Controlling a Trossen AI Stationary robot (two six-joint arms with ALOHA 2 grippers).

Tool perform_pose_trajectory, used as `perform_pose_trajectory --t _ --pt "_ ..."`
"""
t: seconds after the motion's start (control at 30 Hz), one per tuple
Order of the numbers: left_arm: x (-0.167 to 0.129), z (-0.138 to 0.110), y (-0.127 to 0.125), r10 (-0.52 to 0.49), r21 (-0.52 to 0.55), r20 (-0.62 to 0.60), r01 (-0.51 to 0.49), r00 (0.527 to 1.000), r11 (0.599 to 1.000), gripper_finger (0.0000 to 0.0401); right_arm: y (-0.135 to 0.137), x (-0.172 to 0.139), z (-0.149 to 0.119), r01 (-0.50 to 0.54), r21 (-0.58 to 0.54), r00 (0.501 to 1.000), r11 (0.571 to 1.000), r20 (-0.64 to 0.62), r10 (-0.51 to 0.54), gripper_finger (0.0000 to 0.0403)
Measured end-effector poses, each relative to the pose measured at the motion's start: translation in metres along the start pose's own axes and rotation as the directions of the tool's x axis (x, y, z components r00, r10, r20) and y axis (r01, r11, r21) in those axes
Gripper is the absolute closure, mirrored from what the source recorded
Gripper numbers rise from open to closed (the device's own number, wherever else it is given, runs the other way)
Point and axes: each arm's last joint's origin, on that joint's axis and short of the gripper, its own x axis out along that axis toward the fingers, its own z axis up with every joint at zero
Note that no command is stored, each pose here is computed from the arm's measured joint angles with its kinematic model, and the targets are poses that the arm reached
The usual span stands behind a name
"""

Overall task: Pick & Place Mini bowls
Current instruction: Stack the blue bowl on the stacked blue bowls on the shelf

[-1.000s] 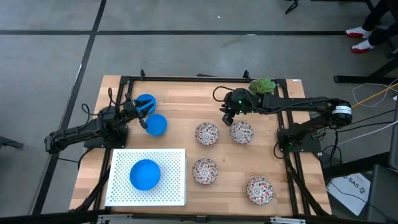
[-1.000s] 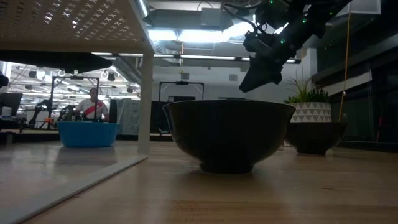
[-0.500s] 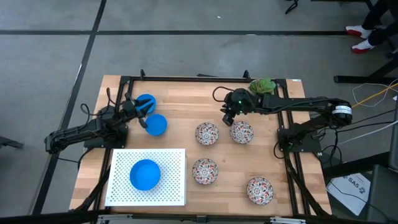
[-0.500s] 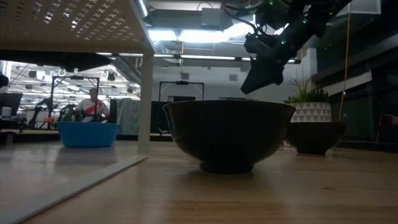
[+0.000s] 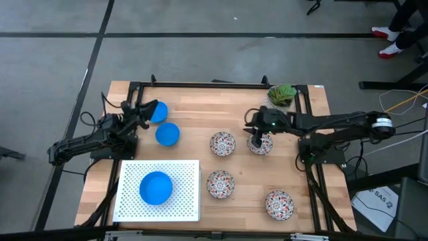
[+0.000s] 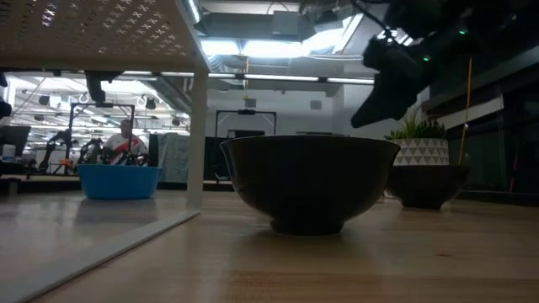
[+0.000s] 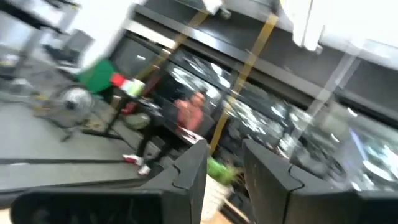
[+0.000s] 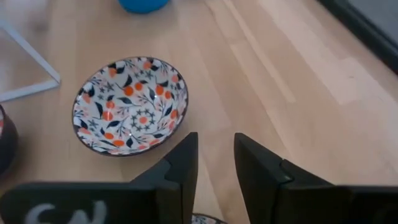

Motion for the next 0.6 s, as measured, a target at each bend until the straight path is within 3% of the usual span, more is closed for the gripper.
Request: perform_pose_trajectory --t 0.13,0.4,0.6 --pt "0.004 0.006 -0.009 -0.090 0.085 -0.069 0.096 0.994 0.992 0.0303 0.000 -0.012 -0.011 -0.024 -0.010 0.999 1.000 0.042 0.025 0.0299" --pt "0.026 0.031 -0.033 0.015 0.300 -0.271 0.070 0.963 0.951 0.0303 -0.006 -0.032 -0.043 -0.067 0.068 0.989 0.995 0.140 0.057 0.0299" --pt "0.048 0.048 -0.051 0.084 0.390 -0.369 0.072 0.925 0.918 0.0303 -0.009 -0.039 -0.064 -0.096 0.076 0.975 0.992 0.206 0.079 0.0299"
